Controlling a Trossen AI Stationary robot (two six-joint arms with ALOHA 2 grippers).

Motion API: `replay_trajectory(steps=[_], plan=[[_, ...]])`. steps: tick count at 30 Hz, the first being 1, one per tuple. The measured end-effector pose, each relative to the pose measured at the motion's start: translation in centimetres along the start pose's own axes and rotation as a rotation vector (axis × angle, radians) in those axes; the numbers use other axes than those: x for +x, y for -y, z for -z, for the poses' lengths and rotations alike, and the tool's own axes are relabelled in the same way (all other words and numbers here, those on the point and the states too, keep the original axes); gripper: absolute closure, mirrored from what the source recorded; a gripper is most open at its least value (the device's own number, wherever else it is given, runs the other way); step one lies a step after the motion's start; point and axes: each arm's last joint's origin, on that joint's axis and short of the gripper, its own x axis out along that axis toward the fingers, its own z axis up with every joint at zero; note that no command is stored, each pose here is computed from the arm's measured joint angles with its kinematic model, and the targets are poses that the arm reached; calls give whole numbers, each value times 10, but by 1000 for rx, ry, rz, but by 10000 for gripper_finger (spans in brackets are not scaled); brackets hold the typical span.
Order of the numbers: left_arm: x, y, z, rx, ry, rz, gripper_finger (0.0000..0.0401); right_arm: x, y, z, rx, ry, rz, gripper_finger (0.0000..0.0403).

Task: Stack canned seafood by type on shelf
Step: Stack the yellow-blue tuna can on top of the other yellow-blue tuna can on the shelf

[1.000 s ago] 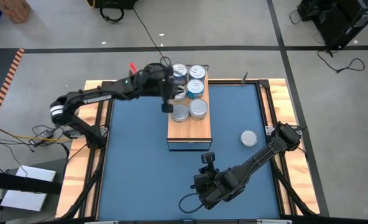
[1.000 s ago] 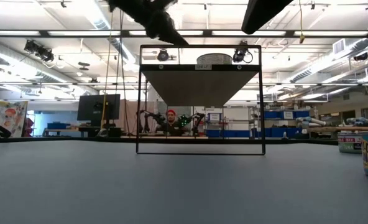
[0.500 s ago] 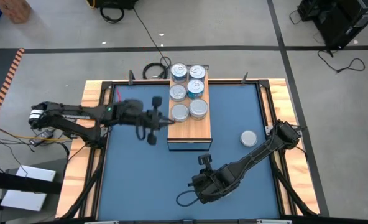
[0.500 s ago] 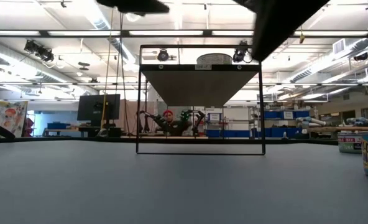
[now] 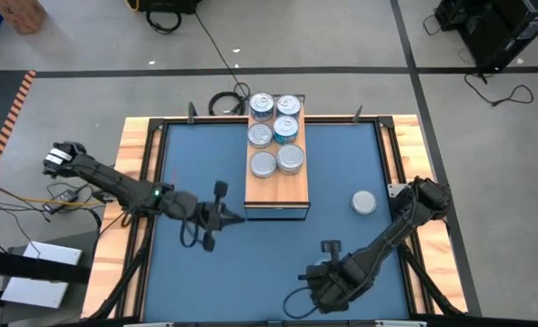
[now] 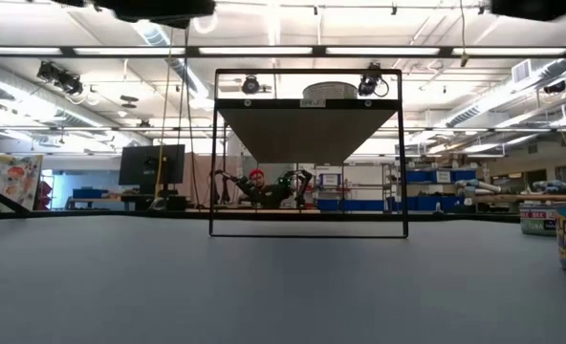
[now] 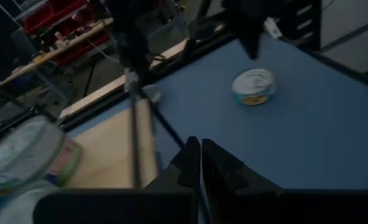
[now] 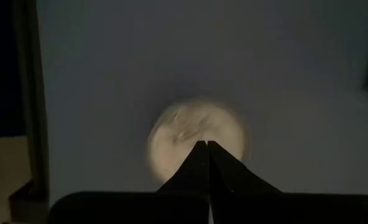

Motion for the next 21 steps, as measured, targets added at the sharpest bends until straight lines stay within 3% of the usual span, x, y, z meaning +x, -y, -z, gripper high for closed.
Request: replay_trajectory(steps=[6, 11, 21], plan=[[-6, 32, 11, -84, 48, 13, 383, 18, -4, 30, 88, -134, -1, 403], [-11, 48, 22, -155, 31, 22, 383, 21, 1, 49, 147, -165, 12, 403], [-14, 56, 30, -203, 7, 5, 383, 56, 9, 61, 161, -201, -95, 403]])
